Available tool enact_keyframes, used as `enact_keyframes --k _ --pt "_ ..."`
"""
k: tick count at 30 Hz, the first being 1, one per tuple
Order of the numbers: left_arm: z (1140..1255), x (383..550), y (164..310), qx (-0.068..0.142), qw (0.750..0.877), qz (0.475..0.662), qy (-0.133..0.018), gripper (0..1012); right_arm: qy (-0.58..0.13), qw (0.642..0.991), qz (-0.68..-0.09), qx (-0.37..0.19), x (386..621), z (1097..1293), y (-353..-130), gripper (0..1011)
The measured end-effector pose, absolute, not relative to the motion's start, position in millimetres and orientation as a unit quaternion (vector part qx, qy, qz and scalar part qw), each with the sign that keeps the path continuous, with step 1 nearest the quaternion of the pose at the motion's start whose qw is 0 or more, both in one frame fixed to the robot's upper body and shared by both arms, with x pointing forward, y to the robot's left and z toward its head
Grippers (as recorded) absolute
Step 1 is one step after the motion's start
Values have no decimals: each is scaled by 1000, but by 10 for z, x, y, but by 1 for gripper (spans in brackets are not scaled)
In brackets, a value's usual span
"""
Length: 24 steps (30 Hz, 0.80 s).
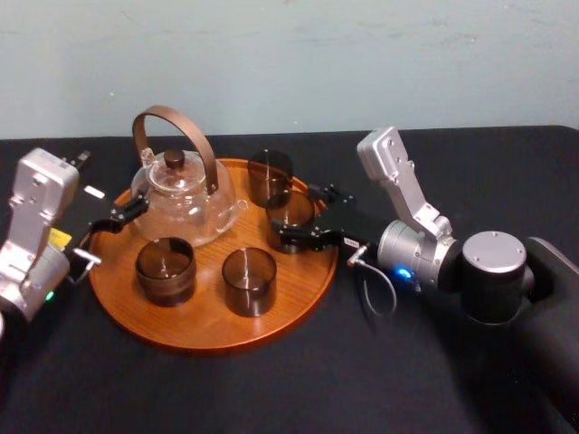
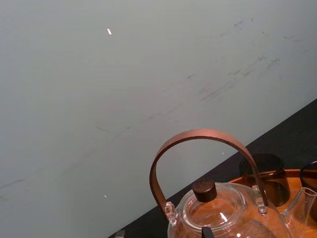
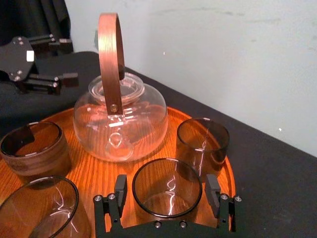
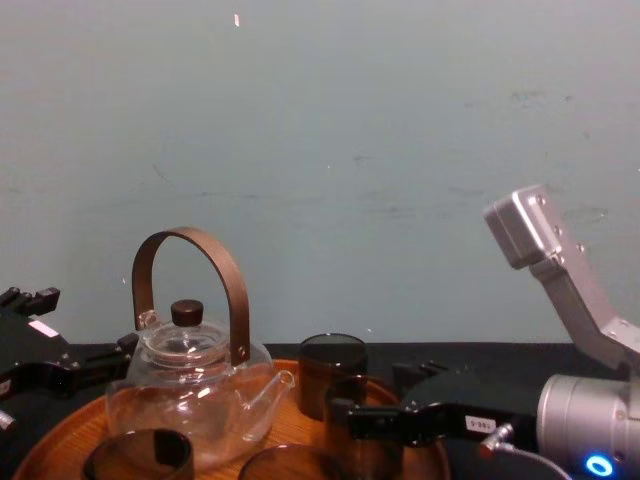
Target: Pick up the glass from the table and place it on the tray.
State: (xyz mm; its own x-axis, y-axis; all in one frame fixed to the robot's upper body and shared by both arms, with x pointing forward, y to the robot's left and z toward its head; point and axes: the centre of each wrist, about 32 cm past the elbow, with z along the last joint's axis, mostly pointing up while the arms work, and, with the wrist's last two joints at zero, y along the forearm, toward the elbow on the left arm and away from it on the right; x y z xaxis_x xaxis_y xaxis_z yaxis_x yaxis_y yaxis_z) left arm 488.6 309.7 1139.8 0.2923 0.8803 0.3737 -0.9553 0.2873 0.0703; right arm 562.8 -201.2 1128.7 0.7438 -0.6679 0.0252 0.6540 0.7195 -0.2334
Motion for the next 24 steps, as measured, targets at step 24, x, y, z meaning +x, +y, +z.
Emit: enact_keyframes --k 24 --pt "11398 4886 3097 141 791 580 -132 1001 -8 911 -409 -50 5269 11702 -2365 1002"
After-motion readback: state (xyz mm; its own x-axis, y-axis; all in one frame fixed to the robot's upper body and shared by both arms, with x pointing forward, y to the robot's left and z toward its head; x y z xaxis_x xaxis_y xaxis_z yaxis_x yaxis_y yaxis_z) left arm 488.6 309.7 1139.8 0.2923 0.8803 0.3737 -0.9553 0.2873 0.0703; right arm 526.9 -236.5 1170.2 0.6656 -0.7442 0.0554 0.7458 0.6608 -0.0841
